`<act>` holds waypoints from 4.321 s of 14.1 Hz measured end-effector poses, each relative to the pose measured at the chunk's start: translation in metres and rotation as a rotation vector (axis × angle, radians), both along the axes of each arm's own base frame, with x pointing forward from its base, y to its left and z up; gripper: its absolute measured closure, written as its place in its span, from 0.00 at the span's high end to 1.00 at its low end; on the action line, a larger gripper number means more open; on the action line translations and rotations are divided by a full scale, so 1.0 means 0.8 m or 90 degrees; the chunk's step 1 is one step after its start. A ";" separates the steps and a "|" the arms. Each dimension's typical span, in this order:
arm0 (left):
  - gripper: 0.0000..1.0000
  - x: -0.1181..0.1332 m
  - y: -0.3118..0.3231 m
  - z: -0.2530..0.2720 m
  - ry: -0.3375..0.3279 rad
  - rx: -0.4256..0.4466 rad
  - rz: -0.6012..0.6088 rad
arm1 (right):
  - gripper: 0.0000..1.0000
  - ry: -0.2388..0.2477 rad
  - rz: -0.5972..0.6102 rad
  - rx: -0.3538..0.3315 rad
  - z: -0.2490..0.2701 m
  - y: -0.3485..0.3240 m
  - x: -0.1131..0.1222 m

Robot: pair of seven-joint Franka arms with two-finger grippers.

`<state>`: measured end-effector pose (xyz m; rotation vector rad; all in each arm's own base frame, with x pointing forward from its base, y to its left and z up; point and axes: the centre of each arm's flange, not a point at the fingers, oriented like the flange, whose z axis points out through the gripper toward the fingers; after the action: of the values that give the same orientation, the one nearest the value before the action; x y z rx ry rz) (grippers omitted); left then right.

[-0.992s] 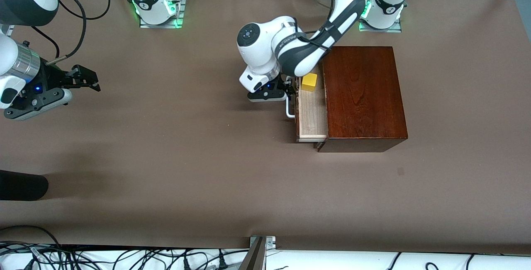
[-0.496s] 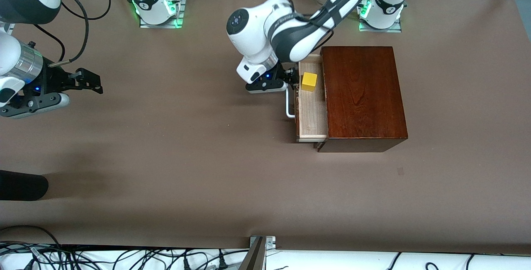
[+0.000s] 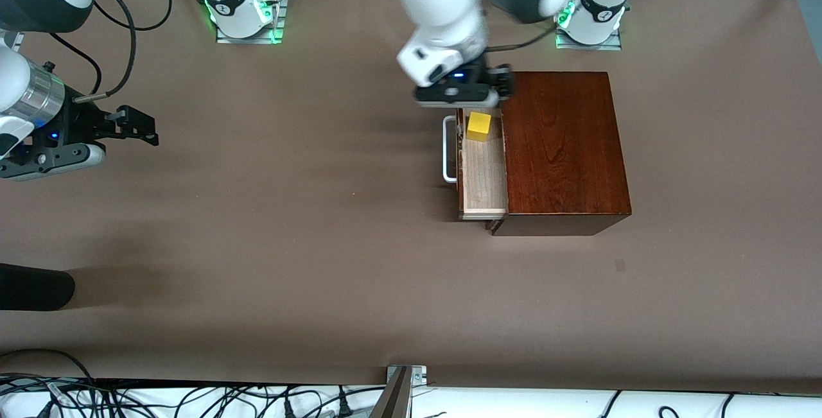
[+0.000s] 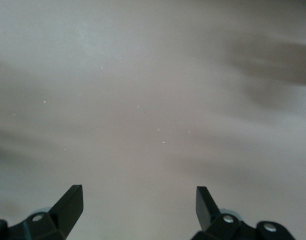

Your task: Open drawer, take yellow block, close drawer

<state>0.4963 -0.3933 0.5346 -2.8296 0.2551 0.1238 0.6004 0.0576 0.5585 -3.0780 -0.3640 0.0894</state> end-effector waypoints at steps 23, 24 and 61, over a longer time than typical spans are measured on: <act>1.00 0.078 0.419 0.053 -0.058 -0.203 0.073 | 1.00 -0.156 0.659 0.030 -0.205 0.729 -0.249; 1.00 0.078 0.422 0.053 -0.058 -0.203 0.075 | 1.00 -0.158 0.670 0.021 -0.216 0.738 -0.254; 1.00 0.061 0.383 0.050 0.005 -0.218 0.027 | 0.56 -0.157 0.278 0.035 0.042 0.369 -0.006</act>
<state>0.5451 -0.0868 0.5744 -3.1758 0.2371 0.1105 0.5955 0.3527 0.5920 -2.9003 -1.0226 -0.2838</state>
